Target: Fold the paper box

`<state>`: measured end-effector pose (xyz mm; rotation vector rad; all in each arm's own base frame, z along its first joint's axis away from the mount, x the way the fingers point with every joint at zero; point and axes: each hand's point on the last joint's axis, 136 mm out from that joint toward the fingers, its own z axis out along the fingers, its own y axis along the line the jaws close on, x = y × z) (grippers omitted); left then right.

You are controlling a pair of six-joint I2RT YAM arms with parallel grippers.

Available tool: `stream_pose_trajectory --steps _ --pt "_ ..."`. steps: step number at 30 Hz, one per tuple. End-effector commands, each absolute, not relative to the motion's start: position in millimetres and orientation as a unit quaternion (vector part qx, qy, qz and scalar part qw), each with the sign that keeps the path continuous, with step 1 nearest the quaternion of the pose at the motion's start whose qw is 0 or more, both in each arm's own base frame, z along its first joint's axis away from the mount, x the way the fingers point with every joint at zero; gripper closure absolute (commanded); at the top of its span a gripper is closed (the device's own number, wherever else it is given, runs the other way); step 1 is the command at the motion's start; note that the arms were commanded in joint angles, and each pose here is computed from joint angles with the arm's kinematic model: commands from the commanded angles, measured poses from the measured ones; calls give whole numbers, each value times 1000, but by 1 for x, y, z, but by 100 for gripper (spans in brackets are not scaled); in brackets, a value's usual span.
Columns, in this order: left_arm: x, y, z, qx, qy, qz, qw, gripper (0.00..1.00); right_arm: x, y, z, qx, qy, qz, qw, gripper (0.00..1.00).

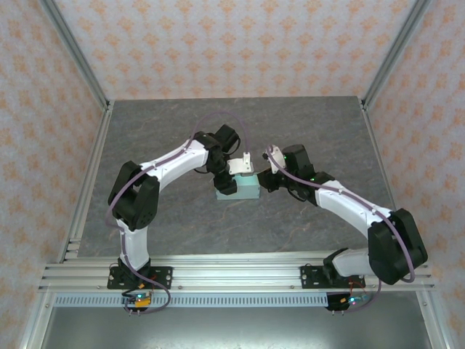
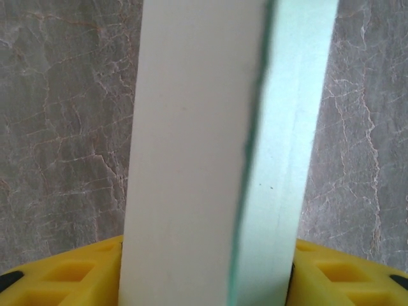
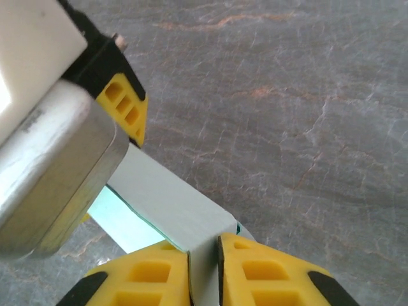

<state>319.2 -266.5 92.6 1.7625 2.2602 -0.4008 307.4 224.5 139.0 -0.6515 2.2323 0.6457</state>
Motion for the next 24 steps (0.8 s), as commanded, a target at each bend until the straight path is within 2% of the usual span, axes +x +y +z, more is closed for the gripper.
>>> stream_pose_trajectory --steps 1,6,24 --pt "320 -274 112 594 774 -152 160 43 318 231 168 -223 847 255 410 84" --pt "326 -280 114 576 783 -162 171 42 323 235 166 -189 859 240 410 87" --pt "341 -285 92 528 819 -157 163 42 330 238 150 -50 891 240 382 89"
